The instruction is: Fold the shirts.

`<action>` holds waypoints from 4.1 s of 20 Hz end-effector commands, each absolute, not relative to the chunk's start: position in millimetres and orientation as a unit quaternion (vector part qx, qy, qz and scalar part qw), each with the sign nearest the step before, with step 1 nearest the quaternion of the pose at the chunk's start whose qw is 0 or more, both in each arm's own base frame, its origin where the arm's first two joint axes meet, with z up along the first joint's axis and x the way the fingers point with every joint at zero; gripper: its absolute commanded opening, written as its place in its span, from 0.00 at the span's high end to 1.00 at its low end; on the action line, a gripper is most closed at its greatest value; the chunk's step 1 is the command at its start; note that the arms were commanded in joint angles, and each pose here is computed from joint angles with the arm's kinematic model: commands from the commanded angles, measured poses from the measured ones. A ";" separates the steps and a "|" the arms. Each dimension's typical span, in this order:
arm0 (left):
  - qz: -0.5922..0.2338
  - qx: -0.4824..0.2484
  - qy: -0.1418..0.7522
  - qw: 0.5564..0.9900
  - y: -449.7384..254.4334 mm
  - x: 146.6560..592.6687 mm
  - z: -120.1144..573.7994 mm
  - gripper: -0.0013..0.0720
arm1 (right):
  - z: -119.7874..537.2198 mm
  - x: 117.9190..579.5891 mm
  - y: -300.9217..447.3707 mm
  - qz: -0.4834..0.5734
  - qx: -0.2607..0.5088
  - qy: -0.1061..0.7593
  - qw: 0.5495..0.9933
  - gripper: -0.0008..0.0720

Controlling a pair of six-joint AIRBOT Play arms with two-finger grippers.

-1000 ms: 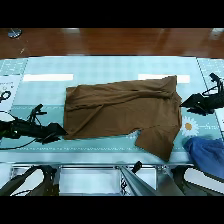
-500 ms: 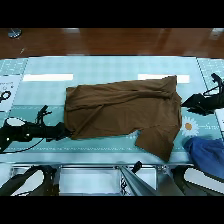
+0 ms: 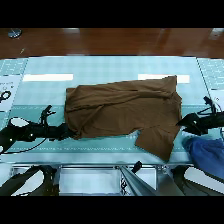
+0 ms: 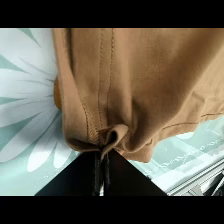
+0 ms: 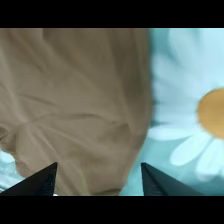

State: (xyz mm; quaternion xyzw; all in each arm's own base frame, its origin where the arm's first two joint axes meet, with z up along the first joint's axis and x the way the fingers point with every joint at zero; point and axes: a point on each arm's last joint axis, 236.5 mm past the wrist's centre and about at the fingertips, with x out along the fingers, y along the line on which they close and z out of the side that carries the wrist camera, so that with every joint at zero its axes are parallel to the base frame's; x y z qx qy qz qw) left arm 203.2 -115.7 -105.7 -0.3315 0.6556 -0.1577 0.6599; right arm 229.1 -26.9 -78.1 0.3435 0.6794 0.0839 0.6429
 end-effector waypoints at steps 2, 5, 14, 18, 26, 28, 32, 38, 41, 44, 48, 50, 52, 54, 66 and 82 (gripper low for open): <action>-0.158 -0.331 0.655 0.660 -116.2 203.6 -105.8 0.96 | -98.0 216.7 -19.9 0.085 0.348 0.675 0.645 0.18; -0.158 -0.331 0.655 0.661 -116.0 203.9 -106.0 0.96 | -105.4 218.5 -24.8 0.072 0.331 0.677 0.653 0.18; -0.153 -0.332 0.640 0.675 -112.9 216.3 -102.4 0.96 | -109.5 244.5 14.5 0.093 0.261 0.680 0.679 0.94; -0.169 -0.310 0.586 0.729 -102.0 266.1 -61.3 0.96 | -22.6 328.7 -4.7 0.102 0.231 0.544 0.800 0.94; -0.105 -0.307 0.422 0.846 -55.8 402.3 25.3 0.96 | 69.7 467.2 -17.4 0.110 0.266 0.374 0.882 0.94; -0.110 -0.311 0.440 0.835 -62.3 415.3 10.9 0.96 | 56.6 493.3 -0.2 0.121 0.256 0.379 0.881 0.94; -0.120 -0.326 0.446 0.825 -70.0 452.8 1.6 0.96 | 23.9 523.4 -0.3 0.101 0.236 0.398 0.881 0.94; -0.143 -0.328 0.492 0.794 -77.6 476.4 -33.8 0.96 | -12.2 519.8 -15.9 0.074 0.193 0.436 0.876 0.93; -0.161 -0.323 0.559 0.746 -79.4 446.0 -66.6 0.52 | -8.7 518.3 -24.6 0.068 0.189 0.434 0.878 0.45; -0.166 -0.332 0.595 0.713 -55.5 419.1 -67.9 0.35 | -7.0 494.4 -64.2 0.029 0.146 0.464 0.873 0.21; -0.189 -0.368 0.621 0.666 -35.5 385.3 -47.9 0.35 | -39.3 437.1 -107.8 -0.026 0.197 0.559 0.805 0.13; -0.195 -0.363 0.613 0.674 -33.6 382.8 -31.2 0.35 | -39.2 441.3 -103.0 -0.004 0.278 0.541 0.793 0.13; -0.200 -0.355 0.592 0.695 -34.2 386.8 -11.2 0.35 | -37.9 452.2 -95.4 0.010 0.330 0.521 0.787 0.13; -0.212 -0.345 0.568 0.717 -36.6 389.1 12.0 0.35 | -51.2 449.3 -87.8 0.019 0.336 0.537 0.773 0.13; -0.253 -0.351 0.483 0.761 -54.5 394.3 90.1 0.35 | -120.3 446.9 30.7 0.127 0.324 0.618 0.705 0.69; -0.347 -0.256 0.402 0.808 -310.0 400.9 103.6 0.96 | 144.8 372.8 87.5 0.147 0.099 0.476 0.861 0.94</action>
